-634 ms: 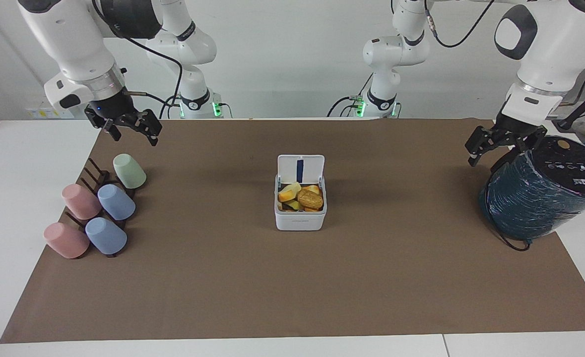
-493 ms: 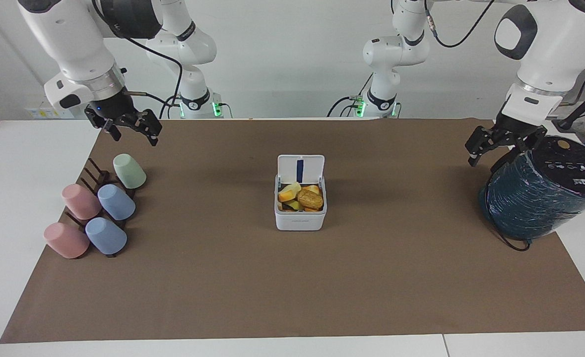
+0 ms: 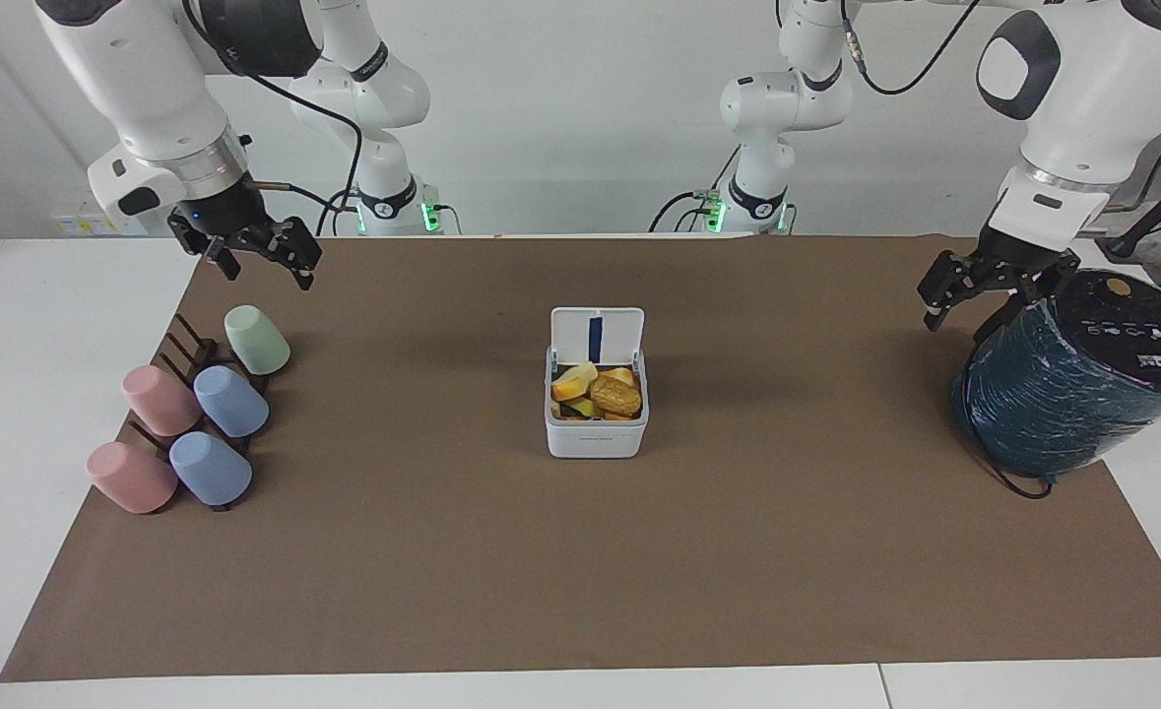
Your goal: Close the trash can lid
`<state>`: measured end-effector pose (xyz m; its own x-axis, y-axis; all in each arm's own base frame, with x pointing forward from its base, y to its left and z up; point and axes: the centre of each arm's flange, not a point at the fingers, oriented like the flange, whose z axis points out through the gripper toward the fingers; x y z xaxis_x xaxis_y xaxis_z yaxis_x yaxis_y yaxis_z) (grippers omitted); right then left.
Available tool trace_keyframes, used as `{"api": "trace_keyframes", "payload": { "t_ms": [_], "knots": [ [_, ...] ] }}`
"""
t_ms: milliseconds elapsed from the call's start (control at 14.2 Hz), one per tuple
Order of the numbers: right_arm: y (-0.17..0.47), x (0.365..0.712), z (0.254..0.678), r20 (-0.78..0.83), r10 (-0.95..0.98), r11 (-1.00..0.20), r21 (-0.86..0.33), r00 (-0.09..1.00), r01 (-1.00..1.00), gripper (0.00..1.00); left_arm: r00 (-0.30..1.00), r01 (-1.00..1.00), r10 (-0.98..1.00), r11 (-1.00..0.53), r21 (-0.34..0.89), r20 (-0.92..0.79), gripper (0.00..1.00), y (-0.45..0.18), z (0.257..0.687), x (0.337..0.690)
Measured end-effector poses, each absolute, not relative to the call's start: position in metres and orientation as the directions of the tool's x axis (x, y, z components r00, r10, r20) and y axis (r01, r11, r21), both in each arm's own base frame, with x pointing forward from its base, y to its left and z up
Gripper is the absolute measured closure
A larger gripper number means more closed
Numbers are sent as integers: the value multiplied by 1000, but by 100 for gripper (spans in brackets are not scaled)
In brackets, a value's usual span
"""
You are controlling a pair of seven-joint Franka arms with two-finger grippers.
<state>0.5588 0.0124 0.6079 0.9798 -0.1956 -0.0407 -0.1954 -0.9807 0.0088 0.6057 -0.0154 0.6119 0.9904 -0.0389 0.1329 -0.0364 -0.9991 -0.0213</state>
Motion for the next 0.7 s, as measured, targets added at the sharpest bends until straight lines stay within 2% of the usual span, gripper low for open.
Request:
{"api": "trace_keyframes", "payload": {
  "t_ms": [704],
  "knots": [
    [12,559,608,-41,-196,-981,9,980,-195,0,993,-71,-73,-997,-22,92,0,-36,596,591]
  ]
}}
